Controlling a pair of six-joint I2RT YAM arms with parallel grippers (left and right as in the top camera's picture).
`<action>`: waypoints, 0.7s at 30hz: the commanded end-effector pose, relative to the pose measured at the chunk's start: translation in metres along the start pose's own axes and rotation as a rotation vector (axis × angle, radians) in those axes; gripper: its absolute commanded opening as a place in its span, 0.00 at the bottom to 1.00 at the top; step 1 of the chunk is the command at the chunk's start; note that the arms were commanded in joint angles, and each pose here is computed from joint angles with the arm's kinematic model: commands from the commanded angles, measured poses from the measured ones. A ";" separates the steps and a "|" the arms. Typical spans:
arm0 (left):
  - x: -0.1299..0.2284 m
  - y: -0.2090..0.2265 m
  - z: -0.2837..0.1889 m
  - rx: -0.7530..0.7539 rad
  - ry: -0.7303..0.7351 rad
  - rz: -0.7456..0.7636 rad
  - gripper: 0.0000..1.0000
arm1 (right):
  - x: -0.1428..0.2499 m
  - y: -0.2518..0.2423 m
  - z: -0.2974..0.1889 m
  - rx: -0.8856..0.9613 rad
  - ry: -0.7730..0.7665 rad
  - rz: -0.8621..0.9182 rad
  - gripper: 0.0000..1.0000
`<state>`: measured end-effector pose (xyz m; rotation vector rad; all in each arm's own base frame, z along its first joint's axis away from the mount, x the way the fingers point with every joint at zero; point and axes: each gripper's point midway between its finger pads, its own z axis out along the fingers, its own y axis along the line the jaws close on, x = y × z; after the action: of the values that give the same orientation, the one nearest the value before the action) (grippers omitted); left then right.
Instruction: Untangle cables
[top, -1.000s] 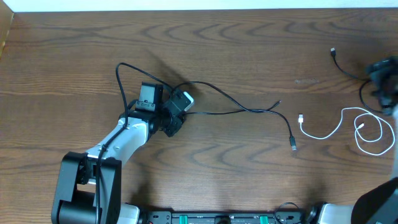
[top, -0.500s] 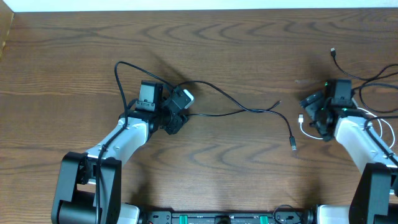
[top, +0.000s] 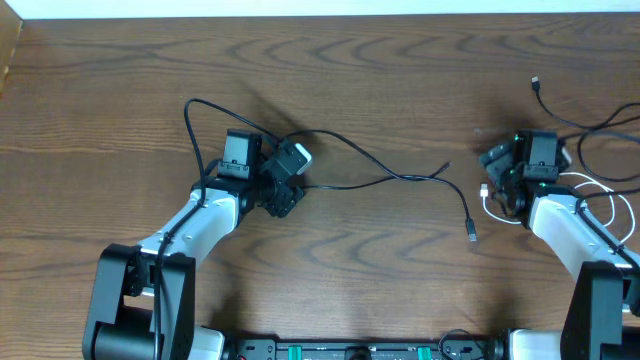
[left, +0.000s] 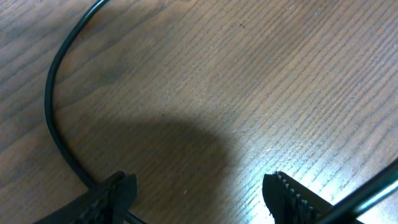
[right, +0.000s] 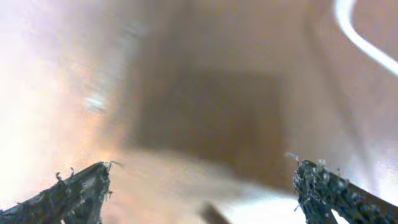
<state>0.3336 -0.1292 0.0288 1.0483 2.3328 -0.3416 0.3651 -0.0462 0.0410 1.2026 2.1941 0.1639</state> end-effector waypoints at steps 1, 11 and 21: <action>0.002 0.001 0.001 0.001 0.003 -0.007 0.70 | -0.009 0.018 -0.002 -0.063 -0.035 -0.097 0.95; 0.003 0.001 0.001 0.002 0.004 -0.015 0.68 | -0.012 -0.028 -0.004 0.155 -0.079 -0.031 0.99; 0.003 0.000 0.001 0.002 0.004 -0.015 0.67 | -0.051 0.011 -0.036 0.021 -0.211 -0.107 0.99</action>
<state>0.3336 -0.1292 0.0288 1.0474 2.3332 -0.3419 0.3703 -0.0642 0.0623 1.0822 2.1551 0.0214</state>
